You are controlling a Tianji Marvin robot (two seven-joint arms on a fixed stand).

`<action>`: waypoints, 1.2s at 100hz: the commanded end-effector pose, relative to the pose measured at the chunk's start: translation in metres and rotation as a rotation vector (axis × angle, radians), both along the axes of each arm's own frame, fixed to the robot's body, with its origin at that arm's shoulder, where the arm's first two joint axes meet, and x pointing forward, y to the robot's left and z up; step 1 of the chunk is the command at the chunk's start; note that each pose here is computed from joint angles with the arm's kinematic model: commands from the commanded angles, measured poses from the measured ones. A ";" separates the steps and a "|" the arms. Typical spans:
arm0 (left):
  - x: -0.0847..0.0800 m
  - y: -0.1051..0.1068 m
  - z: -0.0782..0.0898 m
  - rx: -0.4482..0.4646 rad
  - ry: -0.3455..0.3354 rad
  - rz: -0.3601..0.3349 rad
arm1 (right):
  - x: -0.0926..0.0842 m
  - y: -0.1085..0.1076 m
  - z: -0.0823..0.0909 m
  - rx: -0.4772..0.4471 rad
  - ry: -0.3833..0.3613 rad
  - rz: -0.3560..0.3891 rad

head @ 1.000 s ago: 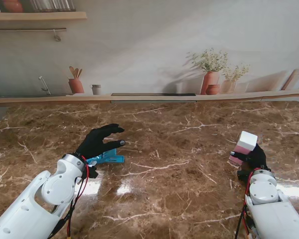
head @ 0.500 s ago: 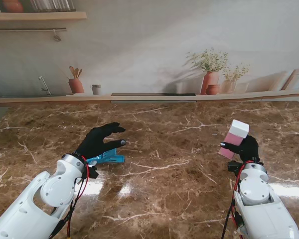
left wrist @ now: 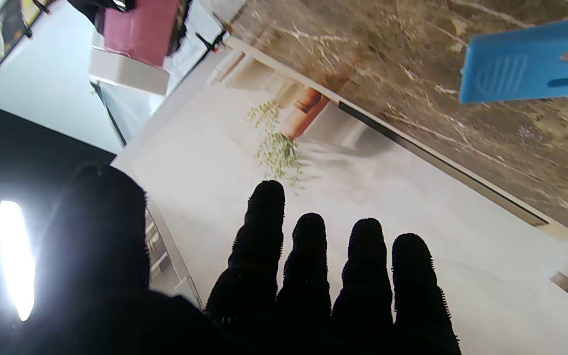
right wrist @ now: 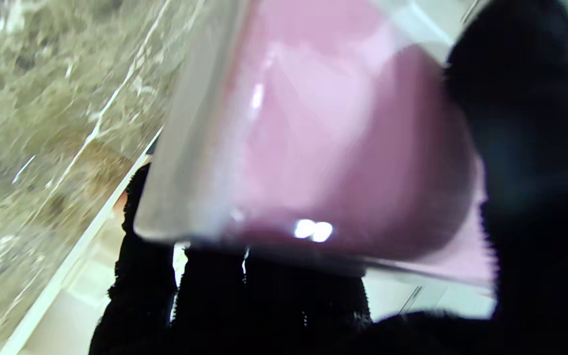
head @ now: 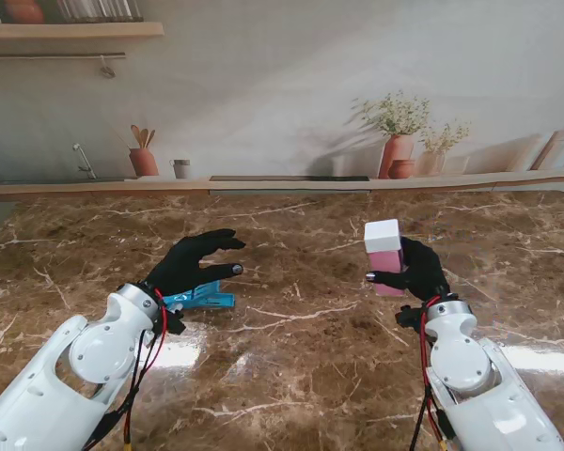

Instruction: Fill the seasoning bottle

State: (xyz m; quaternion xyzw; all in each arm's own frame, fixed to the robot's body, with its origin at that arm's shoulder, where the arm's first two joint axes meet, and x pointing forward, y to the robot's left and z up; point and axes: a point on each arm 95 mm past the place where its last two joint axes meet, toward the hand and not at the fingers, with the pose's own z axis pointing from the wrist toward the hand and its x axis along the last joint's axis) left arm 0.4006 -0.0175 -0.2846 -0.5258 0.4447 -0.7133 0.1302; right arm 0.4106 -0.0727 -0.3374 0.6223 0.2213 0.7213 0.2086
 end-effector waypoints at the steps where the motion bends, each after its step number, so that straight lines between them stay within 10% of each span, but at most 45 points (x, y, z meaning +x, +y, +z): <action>1: 0.005 -0.002 0.015 0.021 -0.027 -0.033 | -0.001 0.017 0.002 0.002 0.009 0.042; 71: 0.025 -0.063 0.059 0.298 -0.011 -0.456 | -0.010 0.101 0.005 -0.199 -0.036 0.297; 120: 0.024 -0.082 0.067 0.367 -0.109 -0.488 | -0.013 0.122 0.016 -0.187 -0.093 0.376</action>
